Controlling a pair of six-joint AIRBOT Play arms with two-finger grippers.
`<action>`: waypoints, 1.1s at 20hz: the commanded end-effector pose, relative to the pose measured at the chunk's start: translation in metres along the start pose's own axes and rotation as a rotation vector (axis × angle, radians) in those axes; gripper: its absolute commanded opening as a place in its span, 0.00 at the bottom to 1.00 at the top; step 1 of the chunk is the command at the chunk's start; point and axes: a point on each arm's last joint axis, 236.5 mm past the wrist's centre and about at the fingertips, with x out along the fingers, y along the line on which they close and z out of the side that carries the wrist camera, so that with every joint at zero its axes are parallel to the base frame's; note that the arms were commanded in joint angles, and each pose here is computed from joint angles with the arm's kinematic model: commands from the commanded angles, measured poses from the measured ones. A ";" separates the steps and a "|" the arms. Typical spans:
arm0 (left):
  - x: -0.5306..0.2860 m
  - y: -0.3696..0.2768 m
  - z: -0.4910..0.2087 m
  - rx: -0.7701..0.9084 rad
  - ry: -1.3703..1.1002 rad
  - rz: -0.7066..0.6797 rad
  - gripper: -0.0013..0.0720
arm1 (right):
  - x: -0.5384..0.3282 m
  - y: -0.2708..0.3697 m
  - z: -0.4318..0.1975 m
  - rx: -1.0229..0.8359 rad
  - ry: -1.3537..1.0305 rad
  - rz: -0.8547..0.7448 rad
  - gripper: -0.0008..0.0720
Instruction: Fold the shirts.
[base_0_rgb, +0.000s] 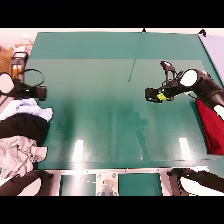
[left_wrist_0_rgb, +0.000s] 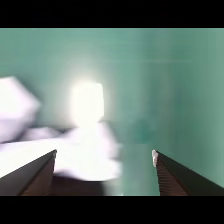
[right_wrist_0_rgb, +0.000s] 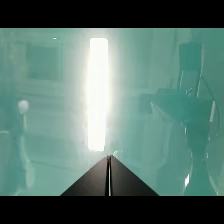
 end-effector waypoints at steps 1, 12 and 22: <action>0.036 0.090 -0.029 -0.113 0.189 0.206 0.96 | 0.000 0.000 0.000 0.001 -0.001 0.000 0.04; 0.119 0.100 -0.034 -0.180 0.269 0.106 0.05 | 0.000 0.001 0.009 0.002 -0.038 0.006 0.05; -0.109 -0.165 0.124 0.153 -0.149 -0.598 0.05 | -0.004 -0.001 -0.001 0.009 0.015 0.003 0.05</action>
